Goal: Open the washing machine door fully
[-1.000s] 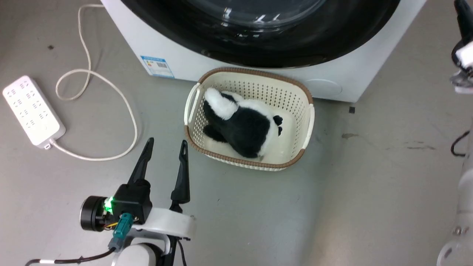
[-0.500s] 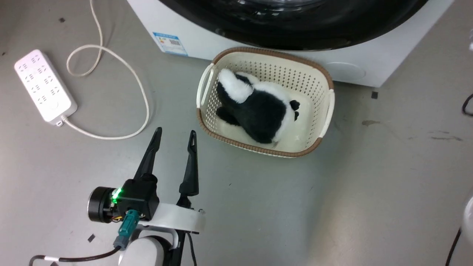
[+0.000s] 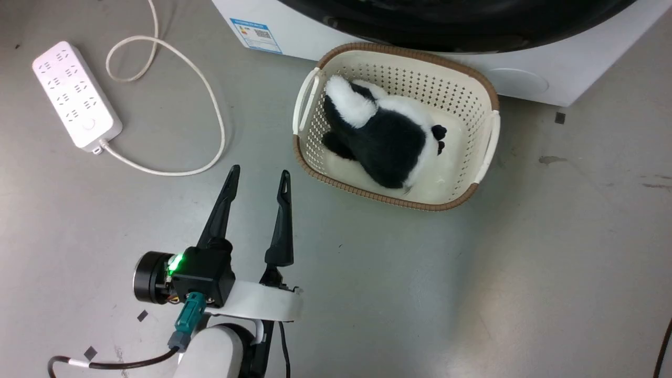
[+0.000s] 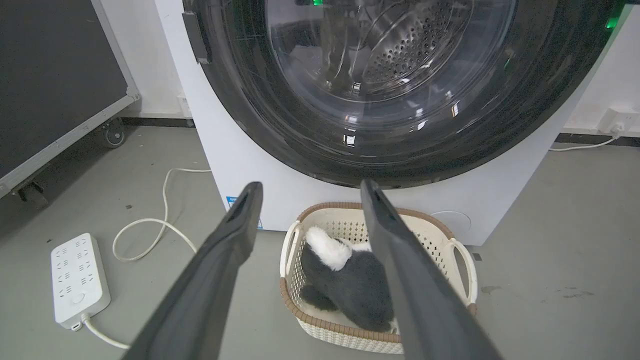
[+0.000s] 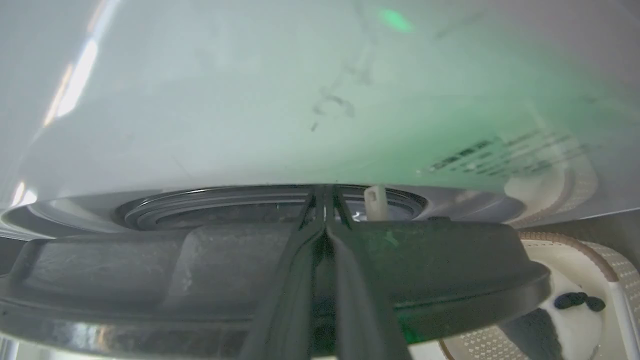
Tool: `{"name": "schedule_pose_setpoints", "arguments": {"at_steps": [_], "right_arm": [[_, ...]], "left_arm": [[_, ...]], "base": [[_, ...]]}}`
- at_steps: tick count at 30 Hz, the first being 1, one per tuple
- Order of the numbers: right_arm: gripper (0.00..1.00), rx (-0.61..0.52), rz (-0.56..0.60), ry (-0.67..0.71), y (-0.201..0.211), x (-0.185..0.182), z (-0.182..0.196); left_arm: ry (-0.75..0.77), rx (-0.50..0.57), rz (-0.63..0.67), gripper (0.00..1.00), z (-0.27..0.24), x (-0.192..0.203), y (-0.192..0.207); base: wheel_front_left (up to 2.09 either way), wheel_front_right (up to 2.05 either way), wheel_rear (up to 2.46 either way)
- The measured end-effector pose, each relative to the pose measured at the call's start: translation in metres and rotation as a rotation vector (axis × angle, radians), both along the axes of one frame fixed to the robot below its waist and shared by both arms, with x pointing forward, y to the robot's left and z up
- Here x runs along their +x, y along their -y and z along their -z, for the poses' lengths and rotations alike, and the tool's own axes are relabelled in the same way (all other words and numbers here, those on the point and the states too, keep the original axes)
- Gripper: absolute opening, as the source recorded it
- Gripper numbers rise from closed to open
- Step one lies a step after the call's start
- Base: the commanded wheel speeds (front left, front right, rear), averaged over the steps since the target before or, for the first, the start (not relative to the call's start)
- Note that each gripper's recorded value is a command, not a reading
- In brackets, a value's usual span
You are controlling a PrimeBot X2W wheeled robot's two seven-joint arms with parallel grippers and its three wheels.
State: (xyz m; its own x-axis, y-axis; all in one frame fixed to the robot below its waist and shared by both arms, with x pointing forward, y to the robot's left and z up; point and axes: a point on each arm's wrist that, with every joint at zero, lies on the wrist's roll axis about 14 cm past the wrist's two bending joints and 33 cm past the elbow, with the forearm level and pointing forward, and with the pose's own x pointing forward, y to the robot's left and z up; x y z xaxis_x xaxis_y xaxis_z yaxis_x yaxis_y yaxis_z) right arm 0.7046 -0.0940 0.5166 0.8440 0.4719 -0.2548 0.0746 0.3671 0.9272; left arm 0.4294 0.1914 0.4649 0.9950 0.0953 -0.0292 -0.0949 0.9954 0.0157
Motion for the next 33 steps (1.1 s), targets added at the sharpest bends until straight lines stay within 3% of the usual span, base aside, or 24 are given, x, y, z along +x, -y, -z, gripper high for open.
{"name": "schedule_pose_setpoints", "arguments": {"at_steps": [7,14,24,25,33], "right_arm": [[0.00,0.048,-0.059,-0.060,-0.003,-0.010,0.001],[0.00,0.167,-0.144,-0.114,-0.021,-0.038,-0.011],[0.00,0.164,-0.266,-0.213,-0.050,-0.115,0.005],[0.00,0.169,-0.303,-0.224,-0.058,-0.138,0.004],[0.00,0.180,-0.370,-0.225,-0.060,-0.184,-0.002]], "left_arm": [[0.043,0.007,-0.012,1.00,-0.013,0.000,-0.003],[0.109,0.008,-0.009,1.00,-0.036,-0.006,-0.002],[0.152,-0.003,-0.004,1.00,-0.056,-0.037,0.001],[0.165,-0.010,-0.003,1.00,-0.061,-0.048,0.001],[0.161,-0.030,0.018,1.00,-0.060,-0.070,0.008]], "base": [[0.00,0.00,0.00],[0.00,0.00,0.00],[0.00,0.00,0.00],[0.00,0.00,0.00],[0.00,0.00,0.00]]}}
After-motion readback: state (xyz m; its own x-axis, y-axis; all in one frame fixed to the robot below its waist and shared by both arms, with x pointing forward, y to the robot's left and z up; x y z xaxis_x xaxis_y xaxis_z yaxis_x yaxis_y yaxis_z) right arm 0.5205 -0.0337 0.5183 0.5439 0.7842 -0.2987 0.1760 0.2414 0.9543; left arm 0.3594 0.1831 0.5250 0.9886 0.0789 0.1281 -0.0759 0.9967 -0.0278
